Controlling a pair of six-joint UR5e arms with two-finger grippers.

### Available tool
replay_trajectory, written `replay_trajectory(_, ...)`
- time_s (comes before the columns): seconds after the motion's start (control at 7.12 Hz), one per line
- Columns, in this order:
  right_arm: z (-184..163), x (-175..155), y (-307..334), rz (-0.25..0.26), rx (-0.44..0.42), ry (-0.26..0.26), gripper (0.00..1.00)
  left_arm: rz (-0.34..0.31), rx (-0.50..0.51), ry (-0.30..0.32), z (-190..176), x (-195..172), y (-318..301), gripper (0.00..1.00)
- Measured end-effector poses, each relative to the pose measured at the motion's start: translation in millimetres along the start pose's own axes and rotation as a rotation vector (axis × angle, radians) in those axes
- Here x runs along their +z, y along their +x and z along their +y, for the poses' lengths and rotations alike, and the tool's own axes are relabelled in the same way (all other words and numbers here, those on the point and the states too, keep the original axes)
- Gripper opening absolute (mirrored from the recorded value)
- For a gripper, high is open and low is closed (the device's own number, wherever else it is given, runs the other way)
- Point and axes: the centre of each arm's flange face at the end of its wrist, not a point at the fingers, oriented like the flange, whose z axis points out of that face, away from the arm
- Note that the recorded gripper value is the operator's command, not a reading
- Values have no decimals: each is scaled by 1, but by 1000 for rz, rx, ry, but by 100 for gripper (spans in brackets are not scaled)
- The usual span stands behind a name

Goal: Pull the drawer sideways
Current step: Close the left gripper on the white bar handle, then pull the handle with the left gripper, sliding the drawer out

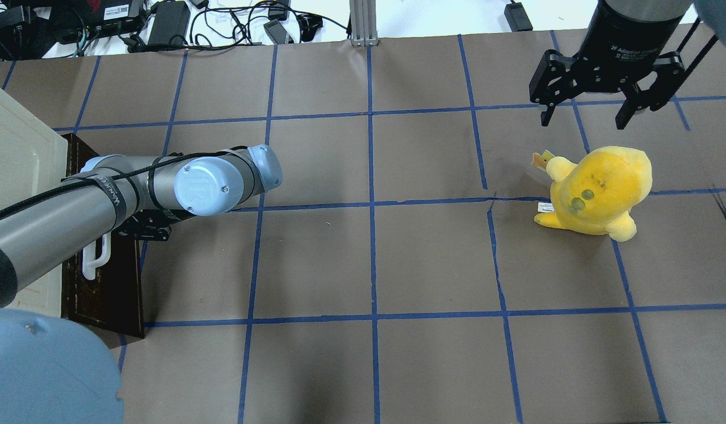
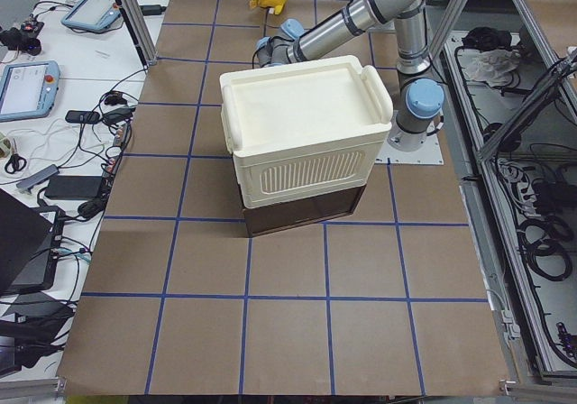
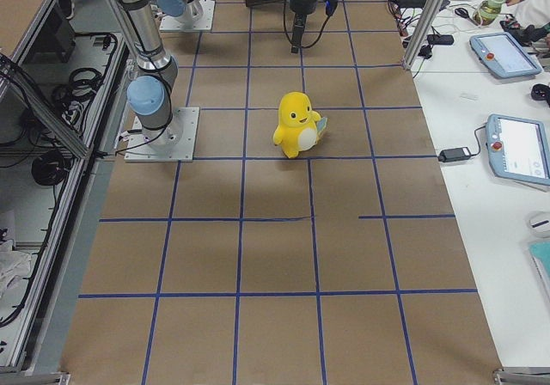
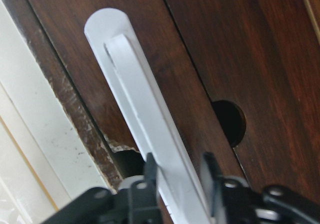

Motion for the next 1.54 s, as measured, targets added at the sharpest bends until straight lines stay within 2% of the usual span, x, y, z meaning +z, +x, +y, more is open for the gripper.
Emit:
replay_trajectory(0.42,0,0,0,0,0,-1,100,-5,3,12,1,-6,1,25)
replay_trajectory(1.54,0,0,0,0,0,0,100,-42,23,112,15,-56,18,25)
